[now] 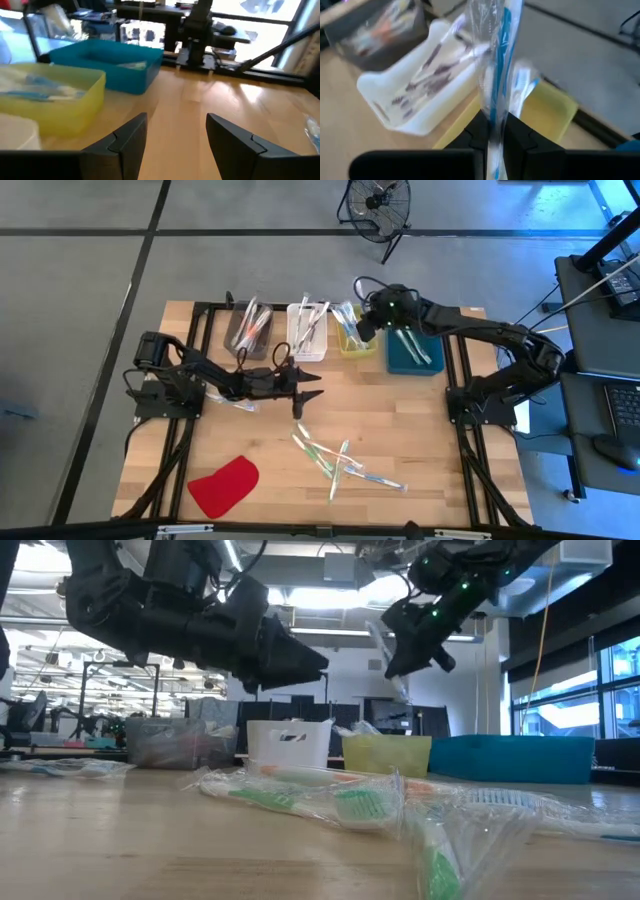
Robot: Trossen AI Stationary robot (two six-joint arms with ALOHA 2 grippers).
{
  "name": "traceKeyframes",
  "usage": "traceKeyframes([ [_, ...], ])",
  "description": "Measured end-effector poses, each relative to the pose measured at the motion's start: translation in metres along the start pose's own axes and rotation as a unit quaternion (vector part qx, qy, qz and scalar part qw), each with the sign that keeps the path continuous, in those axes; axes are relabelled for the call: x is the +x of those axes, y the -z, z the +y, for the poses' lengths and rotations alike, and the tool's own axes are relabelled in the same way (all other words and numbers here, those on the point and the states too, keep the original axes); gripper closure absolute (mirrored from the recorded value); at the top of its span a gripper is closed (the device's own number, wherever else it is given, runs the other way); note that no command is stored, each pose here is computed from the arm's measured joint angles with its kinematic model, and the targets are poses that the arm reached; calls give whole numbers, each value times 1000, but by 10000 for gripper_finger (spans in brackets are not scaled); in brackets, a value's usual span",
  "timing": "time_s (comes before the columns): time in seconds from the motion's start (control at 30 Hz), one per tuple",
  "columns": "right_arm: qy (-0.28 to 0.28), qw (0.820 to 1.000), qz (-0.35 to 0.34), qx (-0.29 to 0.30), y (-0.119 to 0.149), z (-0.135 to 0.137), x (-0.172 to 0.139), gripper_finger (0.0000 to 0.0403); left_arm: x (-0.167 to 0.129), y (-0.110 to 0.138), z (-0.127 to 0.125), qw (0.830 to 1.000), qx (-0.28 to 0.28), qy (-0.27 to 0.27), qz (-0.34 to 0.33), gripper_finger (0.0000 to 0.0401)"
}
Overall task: Pick & Place Toothbrushes
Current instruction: Put the blue toothbrush into the yellow bin
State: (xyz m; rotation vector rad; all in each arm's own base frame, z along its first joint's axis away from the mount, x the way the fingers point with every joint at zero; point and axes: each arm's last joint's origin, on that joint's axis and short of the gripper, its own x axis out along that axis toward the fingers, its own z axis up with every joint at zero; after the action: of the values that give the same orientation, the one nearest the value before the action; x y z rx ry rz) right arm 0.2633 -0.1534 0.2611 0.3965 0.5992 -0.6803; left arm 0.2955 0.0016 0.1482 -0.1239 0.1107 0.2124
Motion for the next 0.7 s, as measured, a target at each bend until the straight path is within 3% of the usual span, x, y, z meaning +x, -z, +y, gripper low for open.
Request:
traceKeyframes([
  [0.3,-4,997,79,-4,19,-2,32,372,-11,-12,9,998,-32,-24,56,203],
  [0.5,3,995,104,-6,29,-3,51,372,-21,-20,8,995,-28,-37,84,203],
  [0.7,4,992,127,-6,39,-3,69,372,-29,-20,7,990,-61,-45,115,203],
])
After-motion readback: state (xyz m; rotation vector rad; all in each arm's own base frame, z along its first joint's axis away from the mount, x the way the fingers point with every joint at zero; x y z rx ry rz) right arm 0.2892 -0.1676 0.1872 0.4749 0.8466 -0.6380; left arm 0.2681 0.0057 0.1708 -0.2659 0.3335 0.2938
